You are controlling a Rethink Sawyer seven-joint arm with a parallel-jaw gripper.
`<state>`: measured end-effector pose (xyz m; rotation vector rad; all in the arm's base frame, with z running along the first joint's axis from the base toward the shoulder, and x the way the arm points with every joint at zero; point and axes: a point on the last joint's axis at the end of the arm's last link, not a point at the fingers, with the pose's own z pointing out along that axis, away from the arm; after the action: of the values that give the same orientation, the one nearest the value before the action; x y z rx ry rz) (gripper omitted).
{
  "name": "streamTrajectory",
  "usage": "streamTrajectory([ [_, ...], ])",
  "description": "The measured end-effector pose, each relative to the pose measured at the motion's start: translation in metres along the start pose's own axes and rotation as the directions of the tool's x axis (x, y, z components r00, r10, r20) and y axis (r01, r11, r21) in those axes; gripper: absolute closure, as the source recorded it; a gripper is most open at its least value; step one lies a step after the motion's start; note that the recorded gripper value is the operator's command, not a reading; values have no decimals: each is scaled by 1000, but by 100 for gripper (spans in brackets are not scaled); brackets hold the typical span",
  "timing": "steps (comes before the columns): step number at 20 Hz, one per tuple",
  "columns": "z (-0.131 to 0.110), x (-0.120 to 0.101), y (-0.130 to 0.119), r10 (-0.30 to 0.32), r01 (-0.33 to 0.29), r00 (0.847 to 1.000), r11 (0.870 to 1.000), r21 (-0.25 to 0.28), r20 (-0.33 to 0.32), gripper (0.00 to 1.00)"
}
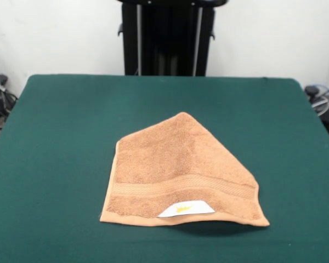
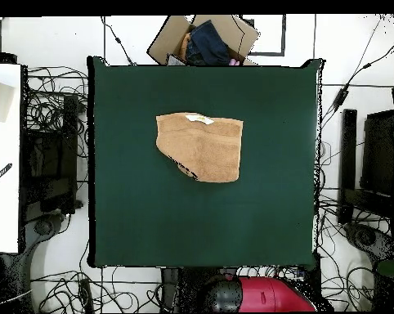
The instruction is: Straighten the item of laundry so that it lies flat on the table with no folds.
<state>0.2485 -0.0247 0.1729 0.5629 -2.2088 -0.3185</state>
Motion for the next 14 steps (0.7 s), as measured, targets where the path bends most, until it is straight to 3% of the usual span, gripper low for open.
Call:
streamTrajectory([
  [14,53,10,2,-27,27,1000,1000,9,-16,0],
])
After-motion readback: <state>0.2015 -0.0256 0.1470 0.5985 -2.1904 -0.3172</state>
